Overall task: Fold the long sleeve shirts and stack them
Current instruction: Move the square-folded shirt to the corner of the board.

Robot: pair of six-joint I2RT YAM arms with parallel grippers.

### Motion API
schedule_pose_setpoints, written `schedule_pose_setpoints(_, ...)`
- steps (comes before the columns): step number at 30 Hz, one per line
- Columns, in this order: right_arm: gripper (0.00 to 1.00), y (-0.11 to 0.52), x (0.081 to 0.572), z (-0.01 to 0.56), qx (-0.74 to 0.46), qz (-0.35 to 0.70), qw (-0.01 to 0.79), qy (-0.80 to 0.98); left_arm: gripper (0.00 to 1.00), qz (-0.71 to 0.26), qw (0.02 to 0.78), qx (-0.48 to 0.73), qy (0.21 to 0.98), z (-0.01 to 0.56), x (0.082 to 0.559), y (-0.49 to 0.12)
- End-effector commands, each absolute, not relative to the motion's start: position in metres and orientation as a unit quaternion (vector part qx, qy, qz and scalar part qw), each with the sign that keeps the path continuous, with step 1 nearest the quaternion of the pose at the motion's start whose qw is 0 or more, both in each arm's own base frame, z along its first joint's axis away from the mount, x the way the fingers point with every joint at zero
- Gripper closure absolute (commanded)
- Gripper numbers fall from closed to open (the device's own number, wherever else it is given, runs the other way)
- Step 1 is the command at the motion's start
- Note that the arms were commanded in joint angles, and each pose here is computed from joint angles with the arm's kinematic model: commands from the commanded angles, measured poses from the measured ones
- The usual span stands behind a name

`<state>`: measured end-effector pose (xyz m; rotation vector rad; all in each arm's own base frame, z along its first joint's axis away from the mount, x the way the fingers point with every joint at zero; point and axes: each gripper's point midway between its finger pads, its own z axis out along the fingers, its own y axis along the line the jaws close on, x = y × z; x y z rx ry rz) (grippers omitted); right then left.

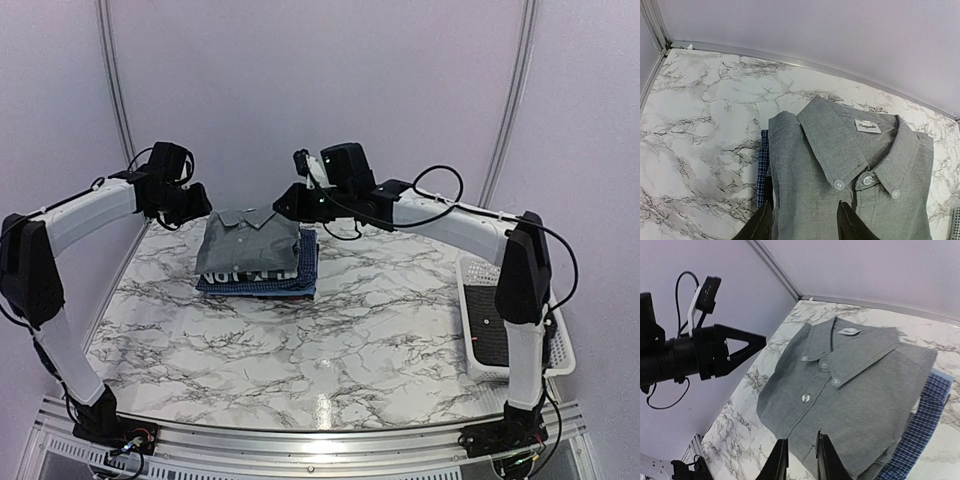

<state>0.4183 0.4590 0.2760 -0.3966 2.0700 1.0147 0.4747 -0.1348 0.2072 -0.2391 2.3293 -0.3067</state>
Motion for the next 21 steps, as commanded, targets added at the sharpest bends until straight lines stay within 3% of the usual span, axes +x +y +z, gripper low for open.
schedule_pose_setpoints(1, 0.85, 0.484, 0.406, 0.232, -0.175, 0.434, 0.334, 0.818, 0.55, -0.128, 0.393, -0.075, 0.908, 0.227, 0.460, -0.139)
schedule_pose_setpoints(13, 0.86, 0.444, 0.402, 0.167, -0.116, 0.419, 0.301, 0.849, 0.55, -0.149, 0.374, -0.043, 0.914, 0.216, 0.431, -0.167)
schedule_pose_setpoints(17, 0.85, 0.437, 0.400, 0.186, -0.120, 0.413, 0.316, 0.846, 0.55, -0.162, 0.378, -0.018, 0.911, 0.223, 0.417, -0.195)
schedule_pose_setpoints(21, 0.77, 0.405, 0.402, 0.218, -0.107, 0.388, 0.354, 0.844, 0.54, -0.179, 0.384, 0.000, 0.906, 0.230, 0.402, -0.227)
